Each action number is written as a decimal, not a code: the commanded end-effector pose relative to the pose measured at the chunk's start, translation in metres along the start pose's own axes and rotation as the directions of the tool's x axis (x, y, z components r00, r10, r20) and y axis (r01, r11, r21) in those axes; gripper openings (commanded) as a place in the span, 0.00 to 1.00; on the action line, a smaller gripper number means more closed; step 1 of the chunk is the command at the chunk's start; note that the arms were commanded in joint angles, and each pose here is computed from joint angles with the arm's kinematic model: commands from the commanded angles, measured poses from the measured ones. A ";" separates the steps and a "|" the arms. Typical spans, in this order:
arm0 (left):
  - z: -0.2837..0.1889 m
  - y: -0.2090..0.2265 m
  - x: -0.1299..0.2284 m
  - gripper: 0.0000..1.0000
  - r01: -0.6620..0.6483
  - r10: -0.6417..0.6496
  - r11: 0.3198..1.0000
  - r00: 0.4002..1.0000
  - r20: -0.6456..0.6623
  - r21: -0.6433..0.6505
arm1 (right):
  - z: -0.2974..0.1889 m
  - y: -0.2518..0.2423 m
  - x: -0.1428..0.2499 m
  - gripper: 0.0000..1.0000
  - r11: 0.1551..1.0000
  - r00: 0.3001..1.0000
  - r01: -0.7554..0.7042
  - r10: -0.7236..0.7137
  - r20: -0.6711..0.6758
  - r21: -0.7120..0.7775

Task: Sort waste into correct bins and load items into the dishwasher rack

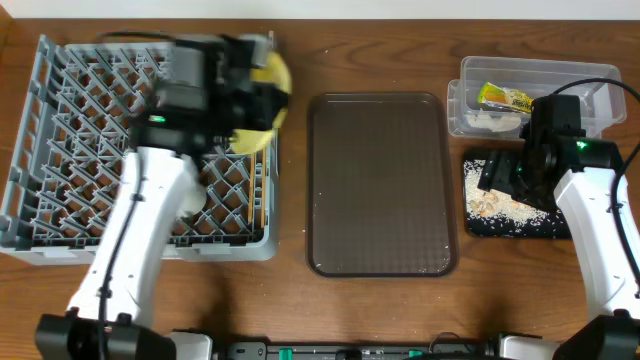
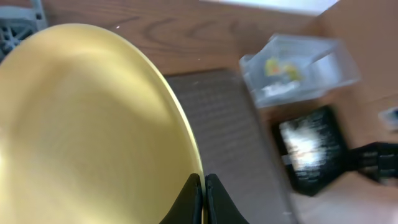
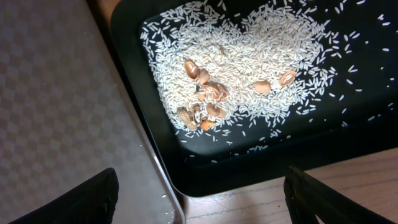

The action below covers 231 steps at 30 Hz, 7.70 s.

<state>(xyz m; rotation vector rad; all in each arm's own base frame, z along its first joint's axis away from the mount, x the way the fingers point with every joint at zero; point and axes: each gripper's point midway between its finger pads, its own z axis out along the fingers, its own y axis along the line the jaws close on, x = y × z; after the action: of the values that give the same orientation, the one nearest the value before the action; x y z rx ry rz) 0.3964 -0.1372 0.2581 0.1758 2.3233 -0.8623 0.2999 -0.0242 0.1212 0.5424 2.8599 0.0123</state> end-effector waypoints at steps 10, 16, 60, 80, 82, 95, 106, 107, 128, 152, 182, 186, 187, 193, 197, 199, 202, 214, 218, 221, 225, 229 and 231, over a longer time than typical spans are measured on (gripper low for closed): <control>-0.057 0.003 -0.016 0.06 0.260 -0.263 0.861 0.963 -0.056 0.436 | -0.007 -0.001 -0.006 0.83 1.000 1.000 0.003 -0.003 0.025 -0.006; -0.042 0.020 -0.010 0.06 0.467 -0.445 0.800 0.883 -0.149 0.378 | -0.007 -0.001 -0.005 0.83 1.000 1.000 0.003 -0.003 0.024 -0.006; -0.117 0.153 0.019 0.88 0.371 -0.283 0.723 0.928 0.241 -0.582 | -0.034 0.079 -0.081 0.89 0.911 0.883 0.341 -0.224 0.413 -0.234; -0.135 0.110 0.116 0.92 0.127 -0.243 0.723 0.967 -0.078 -0.679 | -0.042 0.033 -0.019 0.99 0.973 0.960 0.194 -0.161 0.231 -0.127; -0.138 0.102 0.119 0.92 0.094 -0.171 0.727 0.984 -0.046 -0.680 | -0.056 0.030 -0.018 0.99 0.972 0.935 0.202 -0.155 0.319 -0.122; -0.158 0.073 0.159 0.97 0.064 0.038 0.780 0.988 0.149 -0.623 | -0.092 -0.001 0.023 0.99 0.977 0.787 0.190 -0.093 0.609 -0.097; -0.158 0.073 0.160 0.98 0.063 0.039 0.780 0.988 0.148 -0.623 | -0.073 -0.011 0.054 0.99 0.980 0.862 0.183 -0.123 0.492 -0.074; -0.158 0.073 0.160 0.98 0.063 0.039 0.780 0.988 0.148 -0.623 | -0.072 -0.012 0.056 0.99 0.981 0.866 0.182 -0.125 0.484 -0.073; -0.158 0.073 0.160 0.98 0.063 0.039 0.780 0.988 0.148 -0.623 | -0.106 -0.002 0.045 0.99 0.962 0.698 0.237 -0.074 0.712 -0.133; -0.158 0.073 0.160 0.98 0.063 0.039 0.780 0.988 0.148 -0.623 | -0.047 0.025 0.058 0.99 0.893 0.329 0.426 -0.006 0.944 -0.143; -0.158 0.073 0.160 0.98 0.063 0.039 0.780 0.988 0.148 -0.623 | -0.047 0.025 0.058 0.99 0.892 0.334 0.428 -0.004 0.943 -0.148; -0.158 0.073 0.160 0.98 0.063 0.039 0.780 0.988 0.148 -0.623 | -0.047 0.025 0.058 0.99 0.892 0.334 0.428 -0.004 0.943 -0.148; -0.159 0.072 0.160 0.98 0.063 0.040 0.780 0.988 0.150 -0.622 | -0.047 0.025 0.058 0.99 0.892 0.334 0.428 -0.004 0.943 -0.148; -0.163 0.072 0.178 0.98 0.060 0.074 0.783 0.980 0.187 -0.620 | -0.047 0.025 0.058 0.99 0.891 0.334 0.428 -0.004 0.943 -0.148; -0.145 0.086 0.188 0.98 0.057 0.149 0.798 0.946 0.288 -0.599 | -0.047 0.025 0.058 0.99 0.892 0.334 0.428 -0.004 0.943 -0.148; -0.135 0.093 0.189 0.98 0.058 0.190 0.811 0.915 0.357 -0.582 | -0.047 0.025 0.058 0.99 0.892 0.334 0.428 -0.004 0.943 -0.148; -0.125 0.100 0.182 0.98 0.060 0.255 0.827 0.845 0.470 -0.558 | -0.047 0.025 0.058 0.99 0.891 0.334 0.428 -0.004 0.943 -0.148; -0.100 0.120 0.177 0.98 0.004 0.389 0.827 0.716 0.579 -0.562 | -0.047 0.025 0.058 0.99 0.891 0.334 0.428 -0.004 0.943 -0.148; -0.098 0.123 0.181 0.98 0.007 0.384 0.822 0.731 0.564 -0.570 | -0.047 0.025 0.058 0.99 0.891 0.334 0.428 -0.004 0.943 -0.148; -0.098 0.123 0.181 0.99 0.008 0.384 0.822 0.731 0.564 -0.570 | -0.047 0.025 0.058 0.99 0.891 0.333 0.429 -0.004 0.943 -0.147; -0.098 0.123 0.181 0.98 0.008 0.383 0.821 0.733 0.562 -0.570 | -0.047 0.025 0.058 0.99 0.891 0.334 0.428 -0.004 0.943 -0.148; -0.098 0.123 0.181 0.98 0.008 0.383 0.821 0.733 0.562 -0.570 | -0.047 0.025 0.058 0.99 0.891 0.333 0.429 -0.004 0.943 -0.147; -0.098 0.123 0.181 0.98 0.008 0.383 0.821 0.733 0.562 -0.570 | -0.047 0.025 0.058 0.99 0.892 0.334 0.428 -0.004 0.943 -0.148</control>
<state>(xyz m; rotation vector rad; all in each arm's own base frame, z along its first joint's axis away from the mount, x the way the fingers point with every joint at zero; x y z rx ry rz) 0.2447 0.0018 0.1525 -0.1248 1.6763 -0.0980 0.2461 0.0190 0.1563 0.0072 1.6508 0.1488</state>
